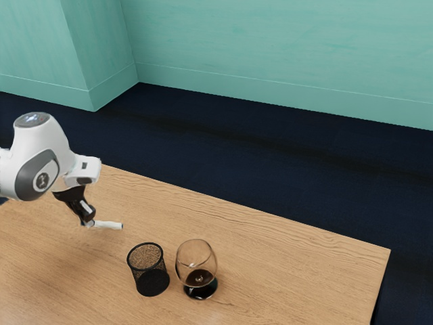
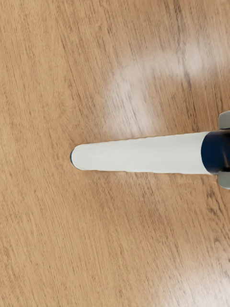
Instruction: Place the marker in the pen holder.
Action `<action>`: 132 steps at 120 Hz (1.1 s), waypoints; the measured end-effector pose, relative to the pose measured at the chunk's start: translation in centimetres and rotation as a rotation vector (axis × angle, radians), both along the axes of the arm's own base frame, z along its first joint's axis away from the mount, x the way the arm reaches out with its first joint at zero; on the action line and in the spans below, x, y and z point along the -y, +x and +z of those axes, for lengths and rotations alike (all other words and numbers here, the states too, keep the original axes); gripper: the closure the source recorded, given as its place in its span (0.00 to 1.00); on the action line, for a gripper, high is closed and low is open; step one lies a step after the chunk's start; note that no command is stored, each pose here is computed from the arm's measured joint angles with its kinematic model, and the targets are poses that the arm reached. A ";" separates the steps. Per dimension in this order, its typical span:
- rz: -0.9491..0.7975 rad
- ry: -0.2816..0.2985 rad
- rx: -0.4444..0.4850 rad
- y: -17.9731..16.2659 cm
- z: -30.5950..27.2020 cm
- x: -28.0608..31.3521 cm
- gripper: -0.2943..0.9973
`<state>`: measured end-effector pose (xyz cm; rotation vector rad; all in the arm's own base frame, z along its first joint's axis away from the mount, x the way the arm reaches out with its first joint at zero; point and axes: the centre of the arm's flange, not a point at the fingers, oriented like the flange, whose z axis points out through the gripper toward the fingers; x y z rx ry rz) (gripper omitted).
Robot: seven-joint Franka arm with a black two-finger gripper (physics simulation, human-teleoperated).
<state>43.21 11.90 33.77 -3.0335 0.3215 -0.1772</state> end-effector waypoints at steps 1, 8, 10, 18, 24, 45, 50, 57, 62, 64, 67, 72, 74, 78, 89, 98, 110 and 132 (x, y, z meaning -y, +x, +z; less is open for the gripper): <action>-0.013 0.003 0.008 0.1 0.7 0.6 0.78; -0.103 0.029 0.051 0.6 4.9 5.0 0.79; -0.127 0.039 0.061 0.7 6.0 6.3 0.79; -0.192 0.071 0.075 0.8 9.2 10.1 0.79; -0.225 0.096 0.080 0.5 11.2 12.6 0.79; -0.278 0.127 0.065 -1.9 15.5 20.5 0.79; -0.270 0.120 0.044 -2.6 15.6 21.3 0.79; -0.255 0.107 0.005 -3.3 15.3 21.9 0.79; -0.242 0.096 -0.027 -3.7 14.8 22.0 0.79; -0.236 0.091 -0.041 -3.8 14.6 22.0 0.79; -0.227 0.084 -0.060 -3.8 14.2 21.9 0.79; -0.214 0.073 -0.091 -3.8 13.5 21.8 0.79; -0.209 0.066 -0.108 -3.6 13.0 21.7 0.79; -0.198 0.053 -0.138 -3.1 12.2 21.5 0.78; -0.169 0.025 -0.187 -1.4 11.1 20.6 0.78; -0.148 0.011 -0.224 -0.7 9.8 19.8 0.77; -0.135 -0.016 -0.275 1.0 7.5 19.2 0.74; -0.087 -0.090 -0.224 9.4 9.6 16.8 0.52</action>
